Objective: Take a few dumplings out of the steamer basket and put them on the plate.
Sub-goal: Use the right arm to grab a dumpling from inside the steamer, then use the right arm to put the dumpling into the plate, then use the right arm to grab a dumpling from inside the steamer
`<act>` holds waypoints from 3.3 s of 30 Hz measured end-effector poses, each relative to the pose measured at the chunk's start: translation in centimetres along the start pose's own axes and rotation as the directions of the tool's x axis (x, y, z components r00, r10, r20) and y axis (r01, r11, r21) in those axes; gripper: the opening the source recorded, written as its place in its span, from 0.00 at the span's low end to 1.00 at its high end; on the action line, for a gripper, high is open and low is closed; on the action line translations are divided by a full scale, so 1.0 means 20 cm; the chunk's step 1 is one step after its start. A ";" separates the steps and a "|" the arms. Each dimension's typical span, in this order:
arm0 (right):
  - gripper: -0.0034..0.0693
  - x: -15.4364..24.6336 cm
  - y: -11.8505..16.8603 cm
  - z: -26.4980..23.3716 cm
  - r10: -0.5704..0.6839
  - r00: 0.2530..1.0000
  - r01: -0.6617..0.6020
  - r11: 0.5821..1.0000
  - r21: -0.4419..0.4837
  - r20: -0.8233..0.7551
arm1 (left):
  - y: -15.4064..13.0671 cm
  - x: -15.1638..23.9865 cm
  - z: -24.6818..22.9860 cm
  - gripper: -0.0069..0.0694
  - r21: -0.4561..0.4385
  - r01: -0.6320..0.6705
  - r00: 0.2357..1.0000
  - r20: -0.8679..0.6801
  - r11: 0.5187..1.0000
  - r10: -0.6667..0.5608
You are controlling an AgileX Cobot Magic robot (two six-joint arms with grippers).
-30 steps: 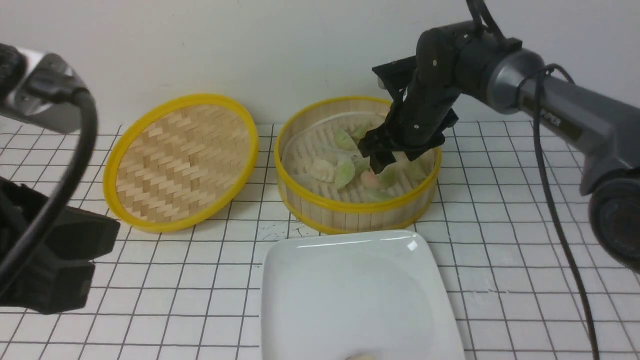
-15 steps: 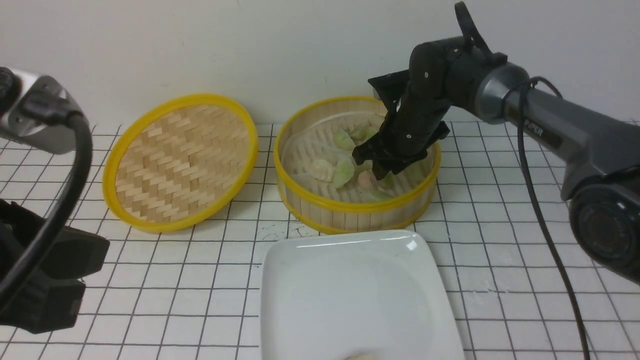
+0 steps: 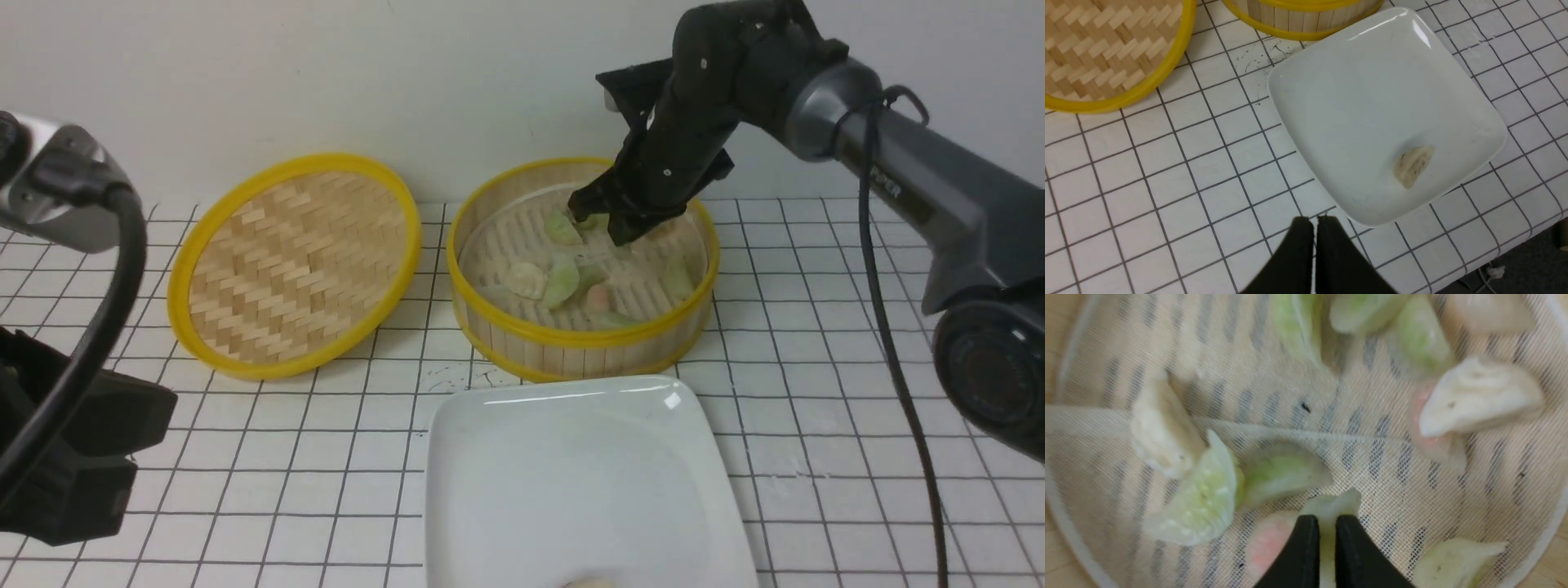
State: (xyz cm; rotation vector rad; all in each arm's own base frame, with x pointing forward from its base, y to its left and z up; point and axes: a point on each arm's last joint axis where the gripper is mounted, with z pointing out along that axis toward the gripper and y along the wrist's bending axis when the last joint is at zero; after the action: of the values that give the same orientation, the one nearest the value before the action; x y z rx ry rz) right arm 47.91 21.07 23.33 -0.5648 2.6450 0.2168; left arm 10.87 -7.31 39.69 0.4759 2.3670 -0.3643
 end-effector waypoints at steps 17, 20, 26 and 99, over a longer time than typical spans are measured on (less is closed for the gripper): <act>0.04 0.09 0.04 -0.29 -0.001 1.000 0.000 1.000 -0.019 -0.010 | 0.01 0.01 0.00 0.08 -0.027 -0.010 1.000 -0.019 1.000 0.010; 0.11 0.08 0.03 -0.20 0.008 1.000 -0.008 1.000 -0.004 -0.010 | 0.01 0.01 0.00 0.08 -0.027 -0.010 1.000 -0.019 1.000 0.010; 0.34 0.08 0.01 0.03 0.010 1.000 -0.010 1.000 0.011 0.026 | 0.01 0.01 0.00 0.08 -0.027 -0.010 1.000 -0.025 1.000 0.009; 0.27 0.10 0.08 0.24 0.074 0.995 -0.074 0.997 0.013 -0.066 | 0.01 0.04 0.00 0.08 -0.029 -0.016 0.997 -0.082 0.999 0.013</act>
State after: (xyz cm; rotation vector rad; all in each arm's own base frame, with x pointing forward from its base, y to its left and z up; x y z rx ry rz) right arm 47.30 22.88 18.25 -0.4790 2.7329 0.2099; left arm 10.45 -6.87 39.17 0.5025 2.4434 -0.3074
